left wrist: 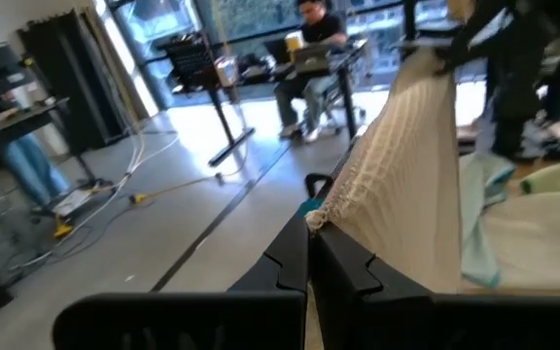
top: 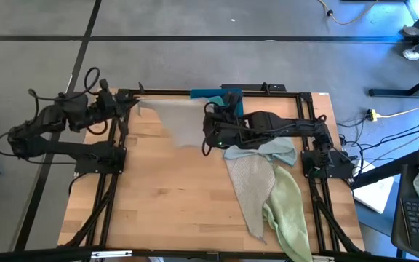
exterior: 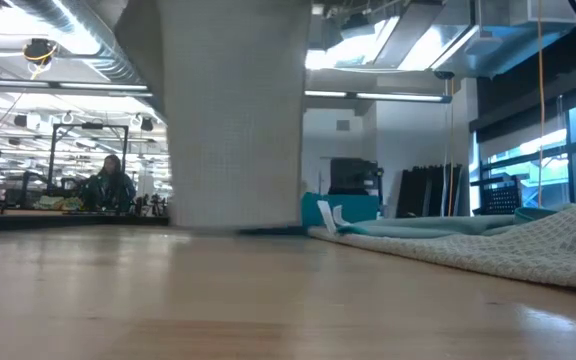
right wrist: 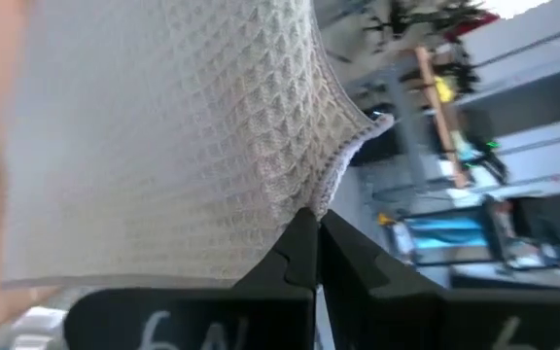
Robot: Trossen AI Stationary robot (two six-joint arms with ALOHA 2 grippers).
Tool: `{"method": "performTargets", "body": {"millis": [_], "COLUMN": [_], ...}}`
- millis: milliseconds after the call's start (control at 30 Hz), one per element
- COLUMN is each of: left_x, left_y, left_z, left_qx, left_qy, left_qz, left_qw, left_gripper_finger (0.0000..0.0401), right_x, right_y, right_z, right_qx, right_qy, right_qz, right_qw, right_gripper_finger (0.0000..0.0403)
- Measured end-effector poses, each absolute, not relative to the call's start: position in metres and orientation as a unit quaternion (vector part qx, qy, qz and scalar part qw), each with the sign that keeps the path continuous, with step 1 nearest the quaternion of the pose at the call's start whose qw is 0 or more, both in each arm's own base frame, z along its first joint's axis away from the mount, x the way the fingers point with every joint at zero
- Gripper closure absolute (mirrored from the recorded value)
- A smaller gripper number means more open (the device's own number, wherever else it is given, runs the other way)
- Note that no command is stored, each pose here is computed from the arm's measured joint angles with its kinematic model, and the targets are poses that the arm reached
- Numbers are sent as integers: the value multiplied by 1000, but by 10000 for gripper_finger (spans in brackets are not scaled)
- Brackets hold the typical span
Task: Fold microfiber towels
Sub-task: Fold the left gray towel
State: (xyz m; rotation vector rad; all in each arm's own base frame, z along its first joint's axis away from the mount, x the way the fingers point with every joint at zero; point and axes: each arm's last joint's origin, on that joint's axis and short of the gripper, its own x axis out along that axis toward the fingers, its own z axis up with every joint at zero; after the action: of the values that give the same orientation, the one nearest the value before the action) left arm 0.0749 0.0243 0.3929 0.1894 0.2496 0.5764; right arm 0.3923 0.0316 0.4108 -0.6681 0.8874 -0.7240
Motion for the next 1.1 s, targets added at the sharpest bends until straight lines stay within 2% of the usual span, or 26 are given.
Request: {"method": "performTargets", "body": {"millis": [433,600,700,800,900,1000,1100], "left_x": [82,87,86,83,81,76,75], "left_y": [30,34,35,33,29,22,17], "left_z": [389,388,390,394,390,376,364], "left_qx": [139,198,204,182,118,29,-71], "left_qy": [198,238,242,230,236,285,337], "left_qz": [354,410,414,393,331,247,185], "left_qw": [903,858,854,871,906,926,920], "left_gripper_finger": [401,401,401,401,401,401,401], "right_x": [396,399,401,401,399,395,396], "right_y": [-2,-17,-19,-16,-7,2,16], "right_z": [410,412,412,410,405,400,395], "right_qx": [-276,-272,-260,-240,-186,-117,-74], "right_qy": [425,421,419,428,445,470,479], "right_qz": [-341,-341,-322,-269,-200,-144,-104], "right_qw": [792,795,808,829,853,863,869], "right_gripper_finger": [395,395,395,395,395,395,395]}}
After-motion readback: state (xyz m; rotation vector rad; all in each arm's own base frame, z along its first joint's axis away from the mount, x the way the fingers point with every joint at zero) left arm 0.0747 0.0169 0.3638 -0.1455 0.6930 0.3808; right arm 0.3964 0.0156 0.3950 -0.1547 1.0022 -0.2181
